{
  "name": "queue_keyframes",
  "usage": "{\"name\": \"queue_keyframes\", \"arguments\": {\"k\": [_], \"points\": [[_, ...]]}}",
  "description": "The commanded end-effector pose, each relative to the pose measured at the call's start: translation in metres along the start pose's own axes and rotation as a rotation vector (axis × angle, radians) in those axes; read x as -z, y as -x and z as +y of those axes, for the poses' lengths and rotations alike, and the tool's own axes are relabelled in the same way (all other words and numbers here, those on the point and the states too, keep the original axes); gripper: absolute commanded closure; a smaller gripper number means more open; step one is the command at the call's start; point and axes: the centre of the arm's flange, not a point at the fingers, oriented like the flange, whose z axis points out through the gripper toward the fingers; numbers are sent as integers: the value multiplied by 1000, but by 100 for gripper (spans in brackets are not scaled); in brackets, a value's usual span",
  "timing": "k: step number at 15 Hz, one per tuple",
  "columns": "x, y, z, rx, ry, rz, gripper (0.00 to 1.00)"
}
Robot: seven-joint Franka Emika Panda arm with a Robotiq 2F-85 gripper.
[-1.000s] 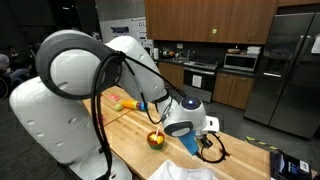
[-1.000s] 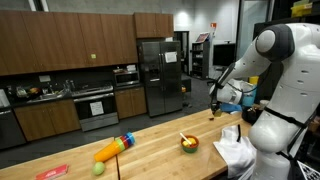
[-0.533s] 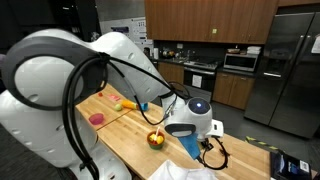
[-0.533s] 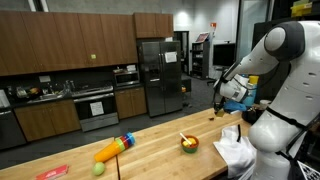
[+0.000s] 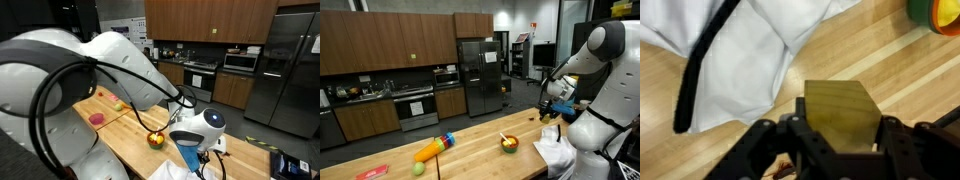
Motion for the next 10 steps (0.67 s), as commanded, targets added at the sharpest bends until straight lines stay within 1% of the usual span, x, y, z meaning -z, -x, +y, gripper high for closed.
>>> {"name": "queue_keyframes", "arguments": {"k": [1,3,5,6,8,10], "points": [[4,4,3,30,3,-12,71],[-3,0,1,47,36,-21,71],[-10,-4,-3,89,28,3,71],[-11,-7,-5,100,7,16,71],[-16,-14,-7,93,-17,5,71],[-21,-21,-6,102,-14,-2,71]]}}
